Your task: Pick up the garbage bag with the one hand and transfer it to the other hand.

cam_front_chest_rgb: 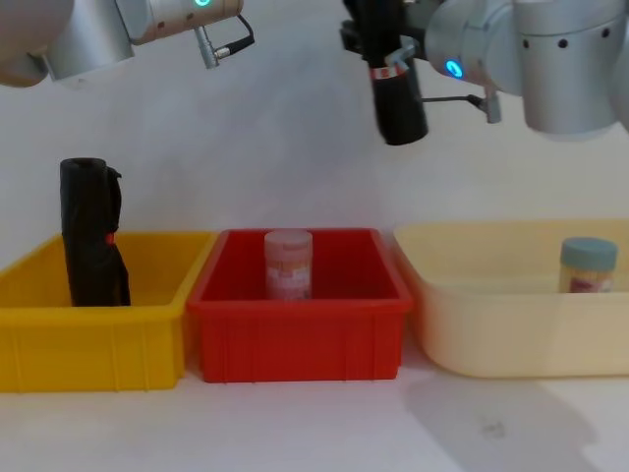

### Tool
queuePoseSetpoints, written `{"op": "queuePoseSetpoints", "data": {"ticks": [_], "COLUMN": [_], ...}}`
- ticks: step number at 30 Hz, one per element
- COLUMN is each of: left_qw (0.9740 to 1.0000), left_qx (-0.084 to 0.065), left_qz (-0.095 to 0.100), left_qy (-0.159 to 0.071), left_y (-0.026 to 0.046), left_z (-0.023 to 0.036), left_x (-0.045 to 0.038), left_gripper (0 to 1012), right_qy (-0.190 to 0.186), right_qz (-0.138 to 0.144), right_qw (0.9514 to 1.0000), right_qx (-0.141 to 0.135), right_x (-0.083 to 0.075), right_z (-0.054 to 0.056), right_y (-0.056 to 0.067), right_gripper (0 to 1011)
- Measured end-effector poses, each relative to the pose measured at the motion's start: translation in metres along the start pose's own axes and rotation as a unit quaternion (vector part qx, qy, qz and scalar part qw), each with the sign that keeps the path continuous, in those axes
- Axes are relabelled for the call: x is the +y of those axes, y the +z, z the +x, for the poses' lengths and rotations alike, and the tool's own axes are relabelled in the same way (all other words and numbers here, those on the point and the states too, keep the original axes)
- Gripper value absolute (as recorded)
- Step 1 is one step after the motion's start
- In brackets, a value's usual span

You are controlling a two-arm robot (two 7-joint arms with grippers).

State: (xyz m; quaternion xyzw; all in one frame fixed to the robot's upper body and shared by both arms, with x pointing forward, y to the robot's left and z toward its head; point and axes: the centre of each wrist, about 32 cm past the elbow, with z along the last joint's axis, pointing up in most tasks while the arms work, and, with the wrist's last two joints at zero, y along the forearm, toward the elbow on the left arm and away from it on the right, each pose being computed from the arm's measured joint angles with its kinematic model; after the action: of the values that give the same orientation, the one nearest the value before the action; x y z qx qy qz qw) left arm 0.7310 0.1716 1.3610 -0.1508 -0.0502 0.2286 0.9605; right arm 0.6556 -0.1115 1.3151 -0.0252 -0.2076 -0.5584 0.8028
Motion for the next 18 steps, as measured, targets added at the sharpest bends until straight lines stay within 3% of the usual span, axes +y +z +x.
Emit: {"op": "queuePoseSetpoints", "data": {"ticks": [9, 18], "left_qw": [1.0, 1.0], "left_qx": [0.0, 0.0], "left_qz": [0.0, 0.0], "left_qy": [0.0, 0.0], "left_y": [0.0, 0.0], "left_z": [0.0, 0.0], "left_x": [0.0, 0.0], "left_gripper": [1001, 1001], "right_qy": [-0.053, -0.112], "right_qz": [-0.024, -0.063], "right_qw": [0.998, 0.9909], "right_qx": [-0.024, -0.041], "right_x": [-0.008, -0.033], "right_z": [0.021, 0.053], "right_y": [-0.011, -0.028], "right_gripper": [596, 596]}}
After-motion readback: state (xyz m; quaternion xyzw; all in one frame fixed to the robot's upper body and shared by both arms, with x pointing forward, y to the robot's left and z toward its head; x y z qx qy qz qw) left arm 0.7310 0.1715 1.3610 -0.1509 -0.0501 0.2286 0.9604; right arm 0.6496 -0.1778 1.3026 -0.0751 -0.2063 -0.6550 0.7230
